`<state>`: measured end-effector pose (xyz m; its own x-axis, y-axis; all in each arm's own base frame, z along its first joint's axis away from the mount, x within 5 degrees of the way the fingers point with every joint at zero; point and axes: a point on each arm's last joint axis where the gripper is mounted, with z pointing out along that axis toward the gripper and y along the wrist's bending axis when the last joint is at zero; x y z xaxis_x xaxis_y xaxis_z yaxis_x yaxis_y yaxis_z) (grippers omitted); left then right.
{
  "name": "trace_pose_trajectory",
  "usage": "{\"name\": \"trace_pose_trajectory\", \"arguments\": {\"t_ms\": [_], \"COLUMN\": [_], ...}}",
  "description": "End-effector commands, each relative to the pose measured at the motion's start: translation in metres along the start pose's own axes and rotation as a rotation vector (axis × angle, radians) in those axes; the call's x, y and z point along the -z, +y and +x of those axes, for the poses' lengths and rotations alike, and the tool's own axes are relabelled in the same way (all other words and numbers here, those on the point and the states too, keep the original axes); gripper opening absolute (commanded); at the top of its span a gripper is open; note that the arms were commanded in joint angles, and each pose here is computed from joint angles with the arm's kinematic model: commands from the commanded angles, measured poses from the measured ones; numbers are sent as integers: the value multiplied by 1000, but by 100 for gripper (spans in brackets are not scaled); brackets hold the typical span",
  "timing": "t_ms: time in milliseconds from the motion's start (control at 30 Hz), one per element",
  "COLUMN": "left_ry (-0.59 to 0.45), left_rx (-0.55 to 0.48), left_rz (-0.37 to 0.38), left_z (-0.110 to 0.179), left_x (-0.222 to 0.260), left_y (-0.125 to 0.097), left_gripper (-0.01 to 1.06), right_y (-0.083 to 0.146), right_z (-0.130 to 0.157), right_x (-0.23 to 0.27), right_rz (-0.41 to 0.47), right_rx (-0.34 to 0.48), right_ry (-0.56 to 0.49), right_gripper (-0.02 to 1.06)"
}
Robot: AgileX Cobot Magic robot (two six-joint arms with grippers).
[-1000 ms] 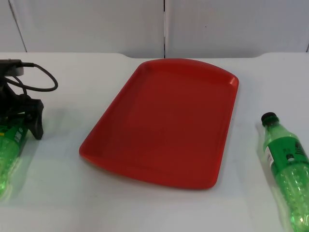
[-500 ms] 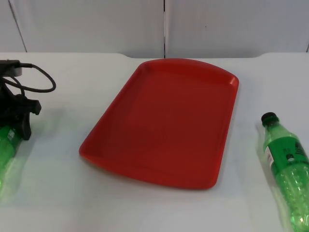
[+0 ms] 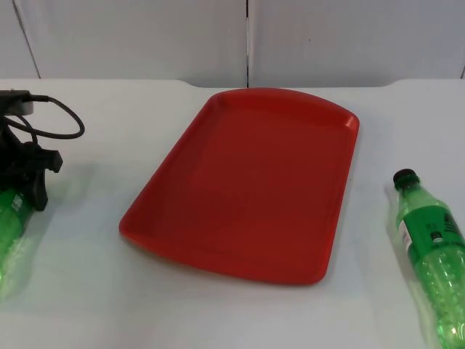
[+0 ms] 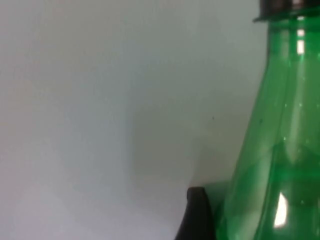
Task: Place the bottle upright on the tray.
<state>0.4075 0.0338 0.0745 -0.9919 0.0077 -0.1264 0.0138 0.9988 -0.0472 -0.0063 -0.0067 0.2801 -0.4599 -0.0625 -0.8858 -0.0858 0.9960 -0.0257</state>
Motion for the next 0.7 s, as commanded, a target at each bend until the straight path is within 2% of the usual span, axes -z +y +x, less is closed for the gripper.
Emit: {"name": "trace_pose_trajectory", "arguments": {"t_ms": [0, 67, 233, 400, 433, 533, 567, 667], "left_ry": [51, 51, -42, -252, -252, -399, -399, -557], "left_rx": [16, 14, 8, 1, 1, 6, 6, -4], "left_rz": [21, 23, 14, -5, -5, -8, -8, 13], "left_z": [6, 6, -2, -10, -10, -12, -12, -11], "left_x": [-4, 4, 42, 106, 106, 149, 149, 189], "left_y": [-3, -3, -5, -8, -8, -11, -11, -17], "left_gripper": [0, 0, 0, 0, 0, 0, 0, 0], "right_y": [0, 0, 0, 0, 0, 0, 0, 0], "right_z": [0, 0, 0, 0, 0, 0, 0, 0], "right_x": [1, 1, 1, 1, 1, 1, 1, 1], "right_rz": [-1, -1, -1, -1, -1, -1, -1, -1], "right_rx": [-5, -5, -5, -5, -5, -5, -5, -5], "right_ry": [-10, -10, -10, -10, -10, -10, -10, -10], "right_gripper": [105, 105, 105, 105, 105, 105, 105, 105]}}
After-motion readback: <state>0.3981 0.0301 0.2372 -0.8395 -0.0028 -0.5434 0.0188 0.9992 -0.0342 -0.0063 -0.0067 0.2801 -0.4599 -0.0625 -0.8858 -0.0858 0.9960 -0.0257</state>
